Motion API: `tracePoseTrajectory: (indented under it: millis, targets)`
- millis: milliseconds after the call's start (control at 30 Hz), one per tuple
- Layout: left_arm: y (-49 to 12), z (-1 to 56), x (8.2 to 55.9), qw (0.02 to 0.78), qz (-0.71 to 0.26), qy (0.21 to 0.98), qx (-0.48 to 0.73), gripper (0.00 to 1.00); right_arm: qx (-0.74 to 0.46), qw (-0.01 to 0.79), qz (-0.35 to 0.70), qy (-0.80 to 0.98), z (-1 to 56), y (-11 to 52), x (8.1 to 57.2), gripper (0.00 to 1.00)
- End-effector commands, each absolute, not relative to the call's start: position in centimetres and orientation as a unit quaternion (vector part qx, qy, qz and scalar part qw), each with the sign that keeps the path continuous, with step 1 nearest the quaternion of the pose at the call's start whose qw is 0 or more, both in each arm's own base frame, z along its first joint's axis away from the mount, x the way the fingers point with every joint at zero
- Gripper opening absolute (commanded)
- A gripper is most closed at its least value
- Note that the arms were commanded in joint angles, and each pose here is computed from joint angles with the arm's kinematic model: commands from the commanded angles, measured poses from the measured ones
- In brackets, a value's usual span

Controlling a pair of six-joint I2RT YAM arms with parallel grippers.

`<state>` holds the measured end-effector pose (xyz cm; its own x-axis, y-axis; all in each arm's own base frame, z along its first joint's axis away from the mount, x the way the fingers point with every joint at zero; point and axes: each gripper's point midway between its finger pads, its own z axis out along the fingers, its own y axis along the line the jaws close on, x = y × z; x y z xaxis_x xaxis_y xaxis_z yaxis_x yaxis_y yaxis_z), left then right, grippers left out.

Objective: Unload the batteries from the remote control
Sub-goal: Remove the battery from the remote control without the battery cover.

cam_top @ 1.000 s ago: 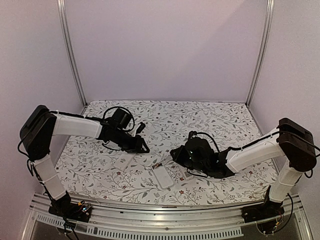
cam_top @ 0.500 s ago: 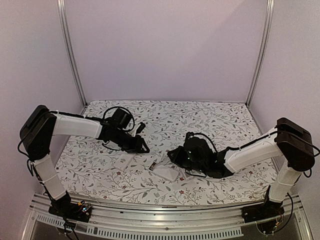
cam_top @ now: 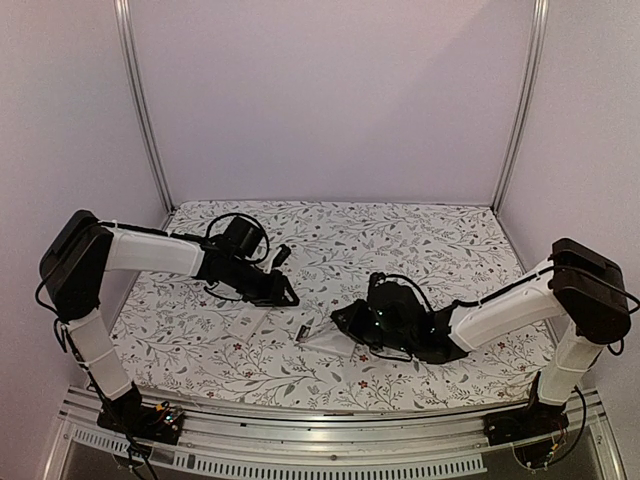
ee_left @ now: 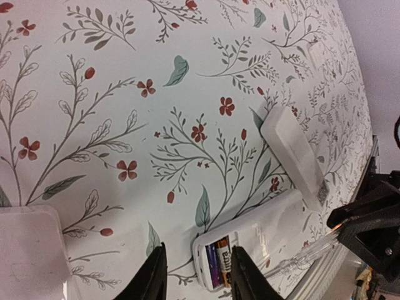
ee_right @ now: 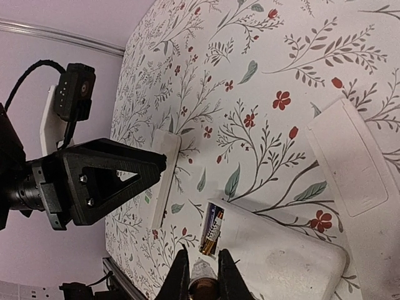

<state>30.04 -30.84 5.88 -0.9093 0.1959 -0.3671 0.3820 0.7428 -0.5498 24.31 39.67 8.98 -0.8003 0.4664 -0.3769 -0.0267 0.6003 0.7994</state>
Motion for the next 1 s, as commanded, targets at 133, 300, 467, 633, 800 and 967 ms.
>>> tracePoseTrajectory:
  millis: [133, 300, 467, 633, 800, 967]
  targets:
    - [-30.6, 5.0, 29.7, 0.137, -0.314, 0.925, 0.163, 0.35, 0.136, 0.299, 0.431, 0.840, 9.9, 38.7, 23.9, 0.00]
    - [-30.6, 5.0, 29.7, 0.137, -0.314, 0.925, 0.163, 0.35, 0.127, 0.335, 0.417, 0.835, 11.8, 37.7, 24.2, 0.00]
    - [-30.7, 5.0, 29.6, 0.135, -0.316, 0.925, 0.163, 0.35, 0.134, 0.347, 0.396, 0.840, 11.8, 36.6, 24.5, 0.00]
    - [-31.0, 5.0, 29.3, 0.134, -0.319, 0.923, 0.168, 0.35, 0.135, 0.343, 0.387, 0.845, 11.1, 37.0, 24.6, 0.00]
    - [-31.5, 4.4, 28.6, 0.121, -0.323, 0.923, 0.174, 0.35, 0.133, 0.341, 0.378, 0.851, 10.4, 37.4, 24.8, 0.00]
    - [-32.4, 3.0, 27.0, 0.093, -0.323, 0.924, 0.184, 0.33, 0.128, 0.339, 0.373, 0.854, 9.9, 37.8, 25.0, 0.00]
